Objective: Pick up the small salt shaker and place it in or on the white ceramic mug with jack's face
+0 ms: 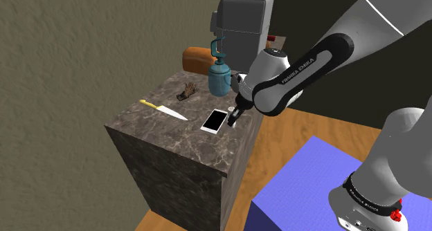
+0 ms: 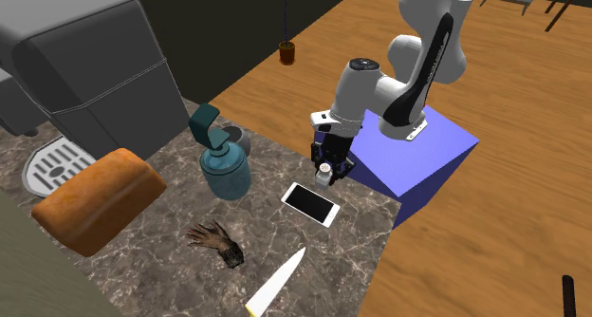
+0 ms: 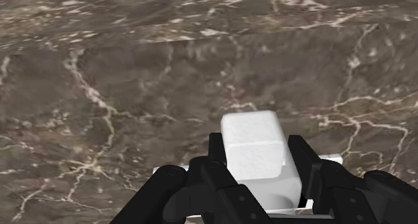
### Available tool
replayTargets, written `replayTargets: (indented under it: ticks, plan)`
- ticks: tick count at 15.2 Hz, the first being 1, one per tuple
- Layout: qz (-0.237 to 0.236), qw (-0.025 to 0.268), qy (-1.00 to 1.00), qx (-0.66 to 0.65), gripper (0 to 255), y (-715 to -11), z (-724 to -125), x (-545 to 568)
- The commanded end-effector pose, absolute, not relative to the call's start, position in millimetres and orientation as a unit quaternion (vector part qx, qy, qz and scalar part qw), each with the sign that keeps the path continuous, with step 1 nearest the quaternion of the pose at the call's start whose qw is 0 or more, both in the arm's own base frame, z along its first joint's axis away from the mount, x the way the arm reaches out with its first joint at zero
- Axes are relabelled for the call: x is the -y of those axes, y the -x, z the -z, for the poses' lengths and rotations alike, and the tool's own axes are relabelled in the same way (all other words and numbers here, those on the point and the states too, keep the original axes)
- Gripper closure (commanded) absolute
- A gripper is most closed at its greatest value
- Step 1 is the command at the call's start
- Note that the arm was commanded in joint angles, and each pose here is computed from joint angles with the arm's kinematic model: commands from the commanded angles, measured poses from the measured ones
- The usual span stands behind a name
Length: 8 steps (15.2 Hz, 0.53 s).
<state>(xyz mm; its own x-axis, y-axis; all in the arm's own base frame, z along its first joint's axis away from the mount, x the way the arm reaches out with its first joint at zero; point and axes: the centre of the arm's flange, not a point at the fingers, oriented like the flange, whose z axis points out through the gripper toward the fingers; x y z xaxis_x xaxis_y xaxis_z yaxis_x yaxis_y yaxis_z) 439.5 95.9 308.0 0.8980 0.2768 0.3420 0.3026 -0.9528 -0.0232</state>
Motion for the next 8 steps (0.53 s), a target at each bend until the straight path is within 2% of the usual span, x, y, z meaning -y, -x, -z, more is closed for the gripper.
replayTargets:
  ticks: [1, 8]
  plan:
    - [0.170, 0.038, 0.974, 0.149, 255, -439.4, -307.7, -95.7]
    - [0.170, 0.038, 0.974, 0.149, 255, -439.5, -334.1, -95.6]
